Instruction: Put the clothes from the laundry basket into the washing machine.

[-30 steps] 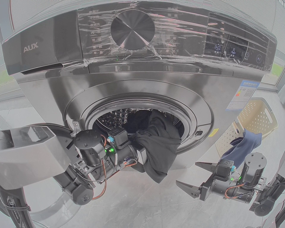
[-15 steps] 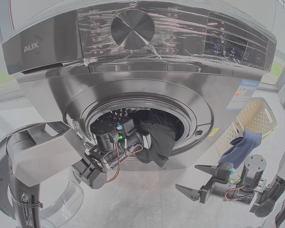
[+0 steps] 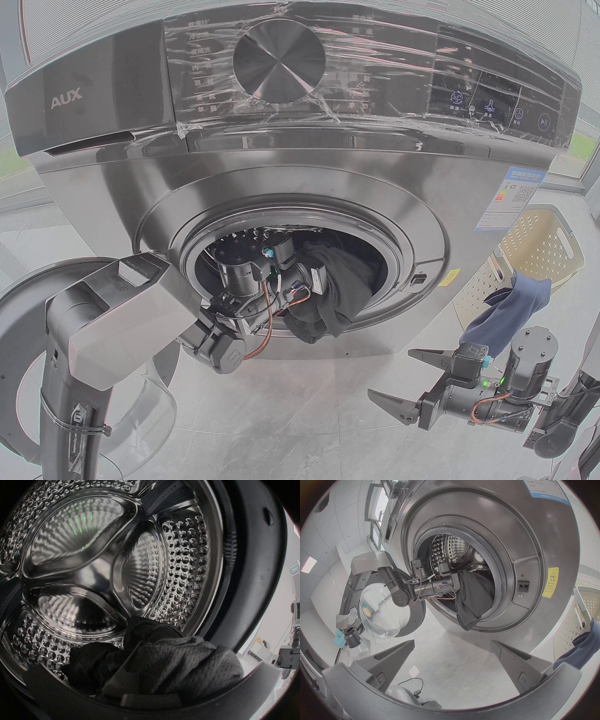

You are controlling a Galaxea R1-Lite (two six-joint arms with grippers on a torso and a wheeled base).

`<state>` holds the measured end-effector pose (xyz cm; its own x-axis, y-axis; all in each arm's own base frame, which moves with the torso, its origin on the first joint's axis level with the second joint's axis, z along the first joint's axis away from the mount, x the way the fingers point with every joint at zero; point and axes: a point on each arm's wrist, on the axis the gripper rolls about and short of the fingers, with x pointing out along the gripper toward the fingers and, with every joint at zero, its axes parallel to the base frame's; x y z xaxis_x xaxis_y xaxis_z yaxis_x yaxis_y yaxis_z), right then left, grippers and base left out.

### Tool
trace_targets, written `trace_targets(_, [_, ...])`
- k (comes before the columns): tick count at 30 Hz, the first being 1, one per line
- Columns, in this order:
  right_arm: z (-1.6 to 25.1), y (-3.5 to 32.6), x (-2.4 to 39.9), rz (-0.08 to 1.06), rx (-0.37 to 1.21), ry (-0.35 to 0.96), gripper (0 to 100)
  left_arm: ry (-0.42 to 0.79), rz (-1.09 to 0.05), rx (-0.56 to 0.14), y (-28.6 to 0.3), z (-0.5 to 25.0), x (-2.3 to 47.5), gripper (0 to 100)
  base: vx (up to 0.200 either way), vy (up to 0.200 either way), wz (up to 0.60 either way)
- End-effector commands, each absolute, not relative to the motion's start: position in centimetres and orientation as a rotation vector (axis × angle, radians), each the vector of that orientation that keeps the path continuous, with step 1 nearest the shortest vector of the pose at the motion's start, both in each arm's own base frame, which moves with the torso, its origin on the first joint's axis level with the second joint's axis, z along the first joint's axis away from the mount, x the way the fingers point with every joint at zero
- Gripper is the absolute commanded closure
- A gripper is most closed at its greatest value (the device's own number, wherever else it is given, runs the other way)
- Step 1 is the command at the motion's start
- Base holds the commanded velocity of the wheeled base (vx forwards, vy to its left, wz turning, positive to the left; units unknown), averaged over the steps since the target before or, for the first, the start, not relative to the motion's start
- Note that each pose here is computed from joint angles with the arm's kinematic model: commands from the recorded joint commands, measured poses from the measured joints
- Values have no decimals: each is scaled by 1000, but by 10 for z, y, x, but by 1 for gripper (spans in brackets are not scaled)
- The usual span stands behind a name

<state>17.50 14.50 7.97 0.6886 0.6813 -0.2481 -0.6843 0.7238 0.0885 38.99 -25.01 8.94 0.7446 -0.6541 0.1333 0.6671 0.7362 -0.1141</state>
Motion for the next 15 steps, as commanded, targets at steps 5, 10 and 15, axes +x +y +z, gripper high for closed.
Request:
trace_targets(5, [76, 146, 176, 764, -16, 288, 0, -98, -641, -174, -260, 80, 426, 100, 0, 0, 0])
trace_targets(10, [76, 146, 176, 763, -16, 289, 0, -142, -586, -203, -257, 95, 442, 100, 0, 0, 0])
trace_targets(15, [76, 146, 176, 765, -18, 289, 0, -162, -498, -220, -251, 93, 454, 100, 0, 0, 0])
